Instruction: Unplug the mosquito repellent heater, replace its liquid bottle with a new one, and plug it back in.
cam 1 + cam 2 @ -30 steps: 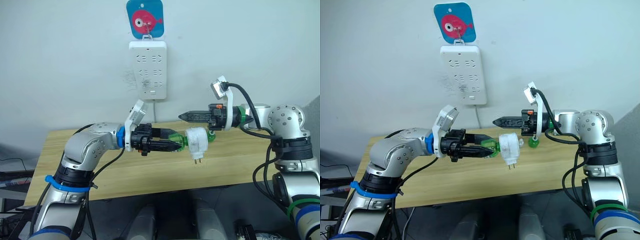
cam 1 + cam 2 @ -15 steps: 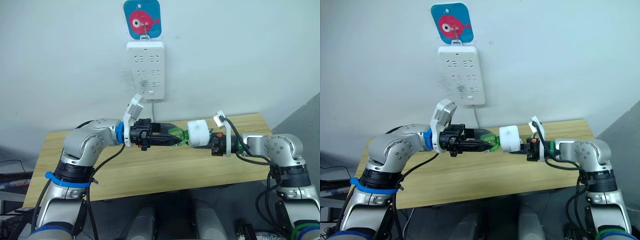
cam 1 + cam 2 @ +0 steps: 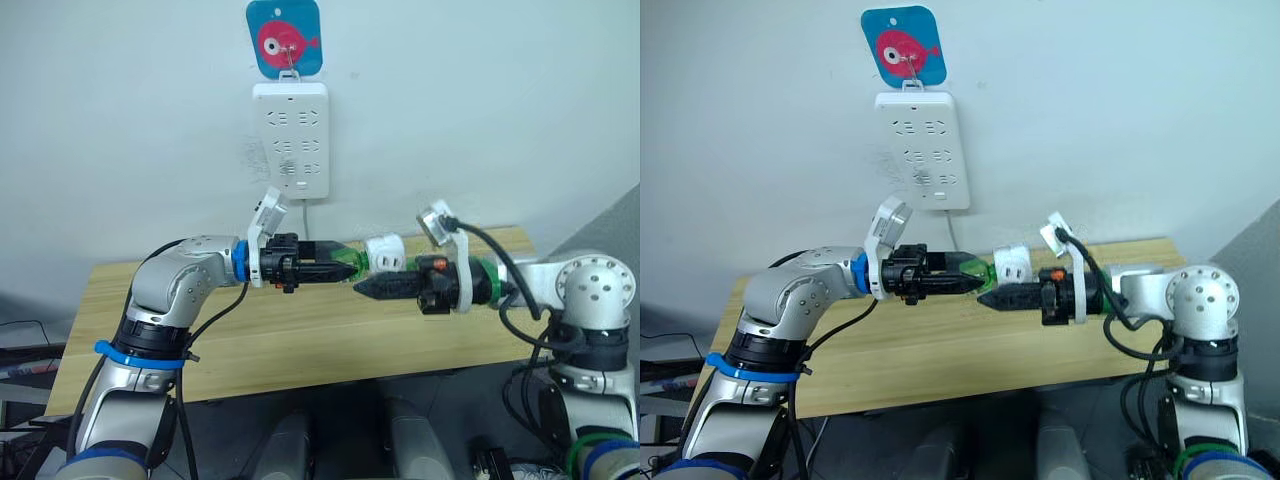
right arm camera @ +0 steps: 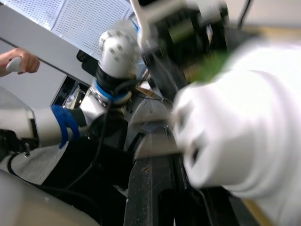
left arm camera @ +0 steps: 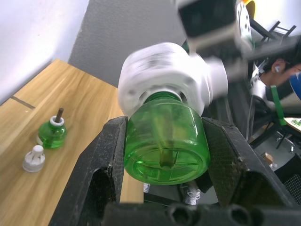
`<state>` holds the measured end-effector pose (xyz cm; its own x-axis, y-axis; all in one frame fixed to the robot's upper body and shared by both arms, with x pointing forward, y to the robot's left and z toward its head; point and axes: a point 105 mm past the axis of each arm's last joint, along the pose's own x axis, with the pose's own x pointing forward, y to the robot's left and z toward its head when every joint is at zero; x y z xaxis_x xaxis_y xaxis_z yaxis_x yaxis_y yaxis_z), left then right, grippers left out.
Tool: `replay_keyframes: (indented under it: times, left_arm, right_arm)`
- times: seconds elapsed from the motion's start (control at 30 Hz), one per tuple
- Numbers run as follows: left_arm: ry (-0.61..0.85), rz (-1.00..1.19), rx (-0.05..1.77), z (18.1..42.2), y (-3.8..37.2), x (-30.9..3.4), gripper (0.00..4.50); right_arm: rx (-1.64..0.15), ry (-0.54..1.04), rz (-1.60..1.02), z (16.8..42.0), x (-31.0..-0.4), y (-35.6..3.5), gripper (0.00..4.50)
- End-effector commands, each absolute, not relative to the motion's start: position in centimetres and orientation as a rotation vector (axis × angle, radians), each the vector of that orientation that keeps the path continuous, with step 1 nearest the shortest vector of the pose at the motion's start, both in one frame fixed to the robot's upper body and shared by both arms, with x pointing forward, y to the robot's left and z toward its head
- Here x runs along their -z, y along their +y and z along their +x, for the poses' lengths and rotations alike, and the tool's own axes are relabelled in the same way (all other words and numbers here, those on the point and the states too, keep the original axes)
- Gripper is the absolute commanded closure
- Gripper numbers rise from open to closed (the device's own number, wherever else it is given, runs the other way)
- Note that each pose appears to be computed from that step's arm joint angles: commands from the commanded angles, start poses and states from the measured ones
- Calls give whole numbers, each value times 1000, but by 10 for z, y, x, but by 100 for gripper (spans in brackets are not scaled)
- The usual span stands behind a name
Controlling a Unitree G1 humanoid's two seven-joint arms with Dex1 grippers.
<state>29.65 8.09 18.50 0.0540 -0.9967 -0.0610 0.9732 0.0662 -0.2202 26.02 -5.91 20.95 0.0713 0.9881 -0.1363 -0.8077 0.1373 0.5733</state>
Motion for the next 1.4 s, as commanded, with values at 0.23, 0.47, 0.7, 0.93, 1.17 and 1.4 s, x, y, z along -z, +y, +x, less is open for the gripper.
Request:
replay_keyframes:
  times: [0.23,0.47,0.7,0.93,1.17,1.4]
  left_arm:
    - [210,-107,1596,278,78,-190,231]
    - [215,-120,1604,274,79,-190,231]
    - [210,-126,1598,272,82,-193,231]
    - [202,-117,1583,273,89,-197,231]
    - [194,-114,1600,275,85,-201,231]
    - [194,-116,1620,274,79,-202,231]
  right_arm:
    - [-1400,503,350,288,-238,-63,446]
    - [-1244,461,407,332,-236,-76,446]
    - [-1119,478,399,343,-211,-102,446]
    - [-1235,620,398,291,-205,-134,446]
    - [-1306,649,423,271,-198,-120,446]
    - [-1370,632,470,267,-200,-95,446]
